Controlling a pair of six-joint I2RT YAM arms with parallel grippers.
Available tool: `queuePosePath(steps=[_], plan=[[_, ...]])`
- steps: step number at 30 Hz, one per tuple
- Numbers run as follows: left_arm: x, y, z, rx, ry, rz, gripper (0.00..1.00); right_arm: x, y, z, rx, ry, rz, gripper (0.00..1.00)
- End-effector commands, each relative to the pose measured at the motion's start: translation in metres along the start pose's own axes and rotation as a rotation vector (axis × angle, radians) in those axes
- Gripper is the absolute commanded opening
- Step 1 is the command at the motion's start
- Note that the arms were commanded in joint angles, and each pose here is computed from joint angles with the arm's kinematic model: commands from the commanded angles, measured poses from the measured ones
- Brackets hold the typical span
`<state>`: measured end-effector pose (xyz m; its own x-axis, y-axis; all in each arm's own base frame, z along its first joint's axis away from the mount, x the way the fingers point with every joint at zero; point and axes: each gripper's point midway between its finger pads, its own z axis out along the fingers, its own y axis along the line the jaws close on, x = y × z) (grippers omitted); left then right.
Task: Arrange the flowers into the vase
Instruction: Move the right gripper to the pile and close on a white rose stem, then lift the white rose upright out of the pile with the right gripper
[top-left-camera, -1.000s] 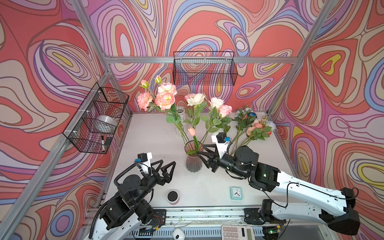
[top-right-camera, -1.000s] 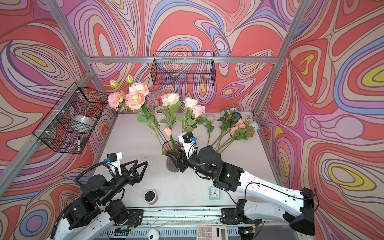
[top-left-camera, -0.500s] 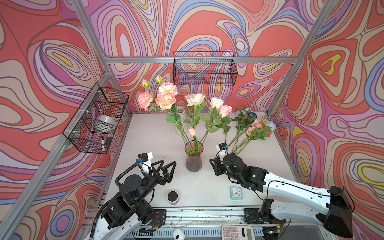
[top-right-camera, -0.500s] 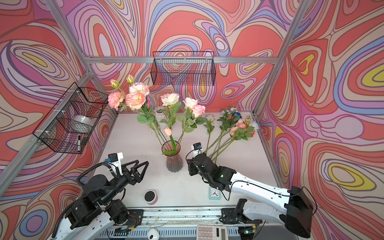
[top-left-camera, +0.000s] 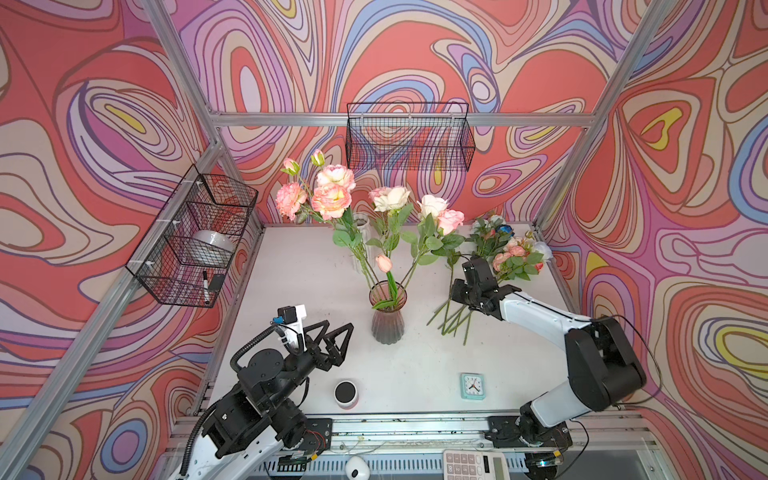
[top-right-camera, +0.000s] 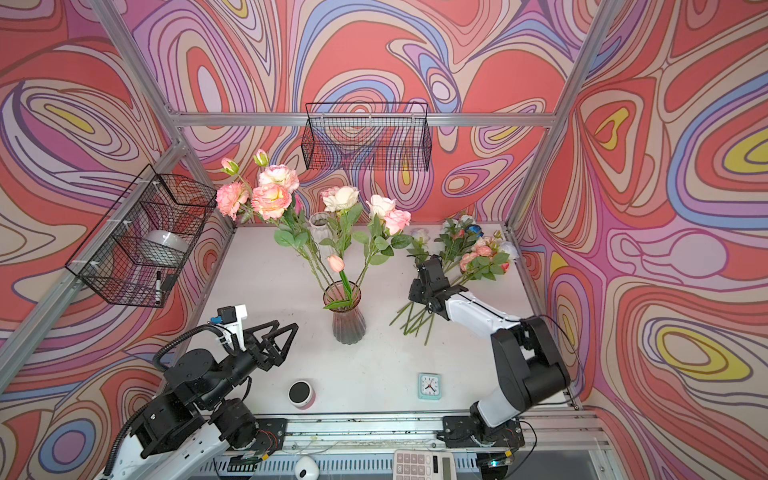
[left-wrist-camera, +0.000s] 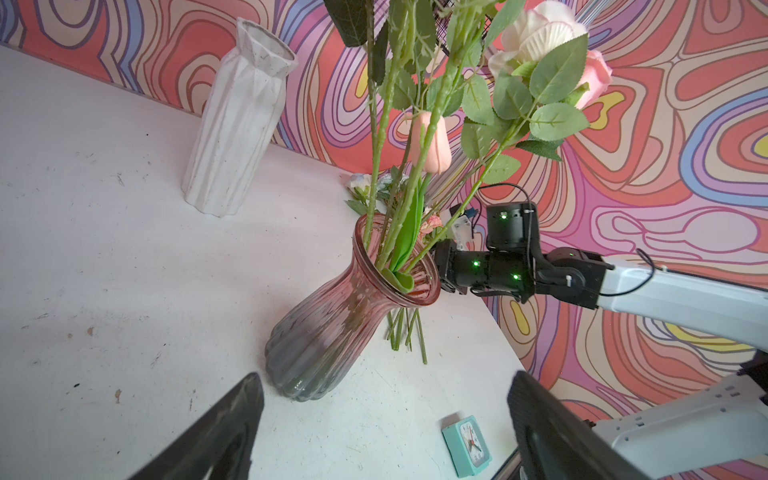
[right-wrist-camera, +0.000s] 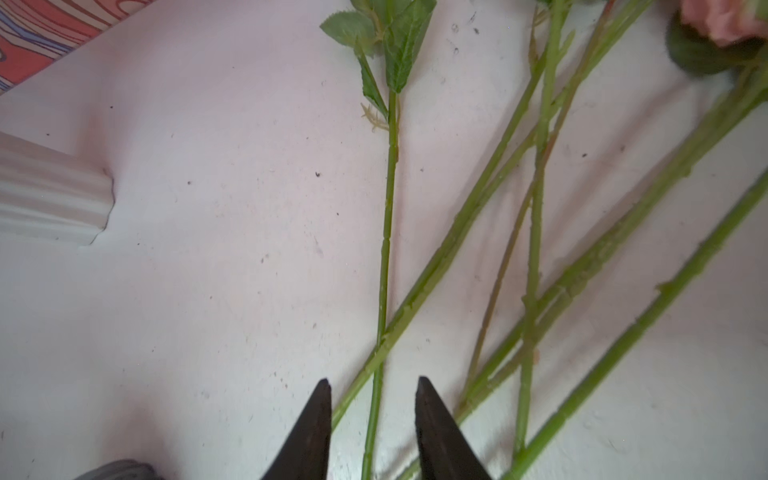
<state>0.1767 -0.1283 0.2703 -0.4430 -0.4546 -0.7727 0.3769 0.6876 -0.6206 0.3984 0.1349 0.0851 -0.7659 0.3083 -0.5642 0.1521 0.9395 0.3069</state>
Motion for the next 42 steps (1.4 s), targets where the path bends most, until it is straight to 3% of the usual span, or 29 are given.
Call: queuePosePath(steps=[1,7,17,21,23,34,42], plan=[[-0.001,0.0,-0.002,0.011,-0.012,-0.018,0.94,-0.015,0.0,0.025,0.013,0.007,0.014,0.34],[-0.004,0.0,-0.006,0.005,-0.021,-0.012,0.94,-0.027,-0.013,0.068,0.134,0.048,0.025,0.3],[-0.005,0.004,-0.008,-0.008,-0.036,-0.003,0.94,-0.014,-0.029,0.101,0.267,0.159,0.006,0.2],[-0.004,0.003,-0.007,-0.008,-0.032,-0.002,0.94,-0.01,-0.021,0.108,0.211,0.165,0.012,0.05],[-0.005,0.004,-0.007,-0.011,-0.03,0.001,0.94,-0.014,-0.012,0.107,0.153,0.141,0.02,0.0],[-0.005,0.003,-0.006,-0.014,-0.027,-0.004,0.94,-0.063,0.048,0.059,-0.188,-0.11,-0.004,0.0],[-0.007,0.002,-0.006,-0.011,-0.034,-0.002,0.94,-0.109,0.046,-0.032,-0.2,-0.447,-0.068,0.0]])
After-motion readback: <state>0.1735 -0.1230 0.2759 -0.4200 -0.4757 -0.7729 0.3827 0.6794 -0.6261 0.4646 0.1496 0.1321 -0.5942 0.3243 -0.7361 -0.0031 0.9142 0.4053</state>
